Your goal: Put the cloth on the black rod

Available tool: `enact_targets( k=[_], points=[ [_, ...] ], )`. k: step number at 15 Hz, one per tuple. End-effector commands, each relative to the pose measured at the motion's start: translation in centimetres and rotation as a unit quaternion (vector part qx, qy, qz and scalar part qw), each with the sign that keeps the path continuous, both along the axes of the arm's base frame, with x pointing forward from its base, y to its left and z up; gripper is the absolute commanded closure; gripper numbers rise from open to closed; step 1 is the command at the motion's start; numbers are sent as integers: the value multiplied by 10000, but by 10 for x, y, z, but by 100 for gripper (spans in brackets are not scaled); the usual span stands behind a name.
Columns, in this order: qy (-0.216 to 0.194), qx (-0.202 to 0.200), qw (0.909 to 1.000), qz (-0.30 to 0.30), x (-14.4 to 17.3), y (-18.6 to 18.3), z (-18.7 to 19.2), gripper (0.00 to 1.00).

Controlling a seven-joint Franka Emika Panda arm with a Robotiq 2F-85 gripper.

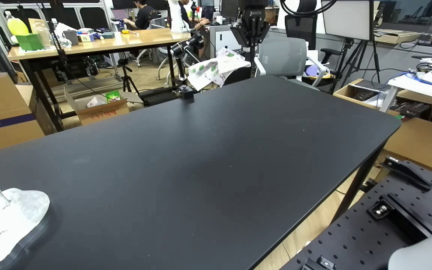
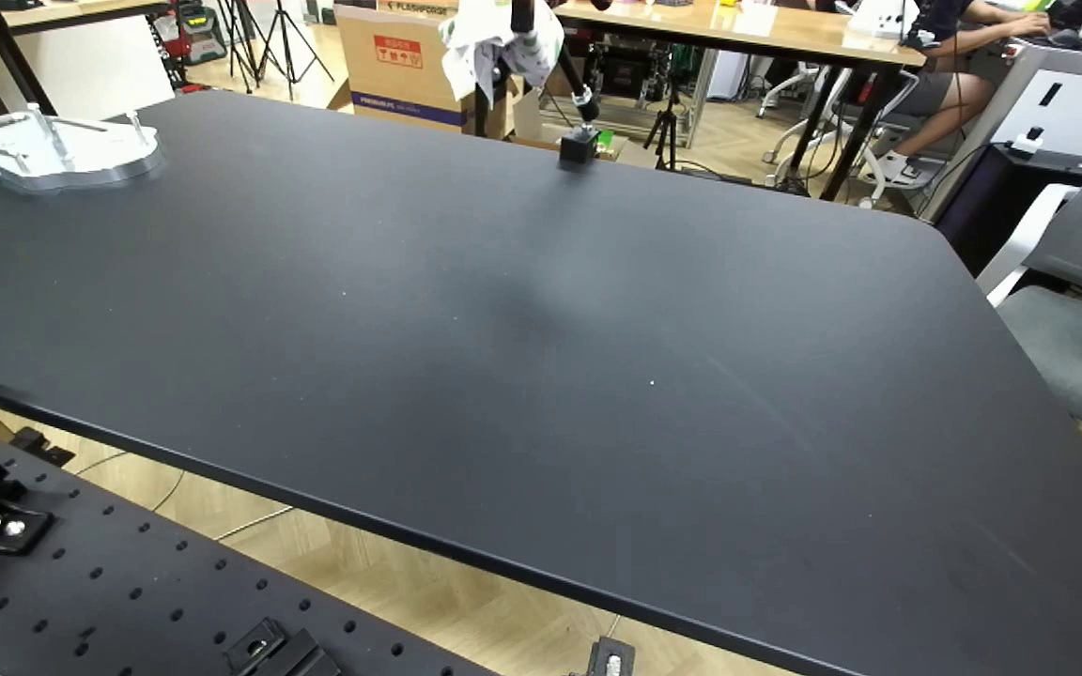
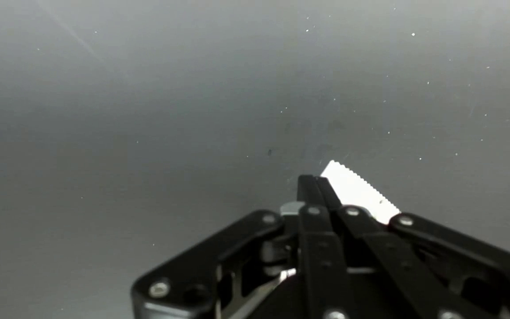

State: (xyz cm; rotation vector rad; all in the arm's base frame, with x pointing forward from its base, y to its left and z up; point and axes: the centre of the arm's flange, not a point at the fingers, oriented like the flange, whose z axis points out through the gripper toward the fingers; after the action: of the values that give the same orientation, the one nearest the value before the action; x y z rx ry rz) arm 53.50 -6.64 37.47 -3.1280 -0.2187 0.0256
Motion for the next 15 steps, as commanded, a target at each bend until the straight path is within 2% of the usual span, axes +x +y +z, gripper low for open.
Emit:
enact_targets(
  k=[1,2,7,12,13,15],
  points=[
    [6,8,9998,-218,-8,-6,-1,71],
    [9,11,9998,-220,-9,-6,-1,71],
    [-77,6,9998,-167,-10,-2,9,37],
    [-280,43,9996,-28,-18,11,40,3],
    [-181,6,9998,15,-5,4,22,22],
    [-267,32,9996,31,-7,8,33,7]
  ],
)
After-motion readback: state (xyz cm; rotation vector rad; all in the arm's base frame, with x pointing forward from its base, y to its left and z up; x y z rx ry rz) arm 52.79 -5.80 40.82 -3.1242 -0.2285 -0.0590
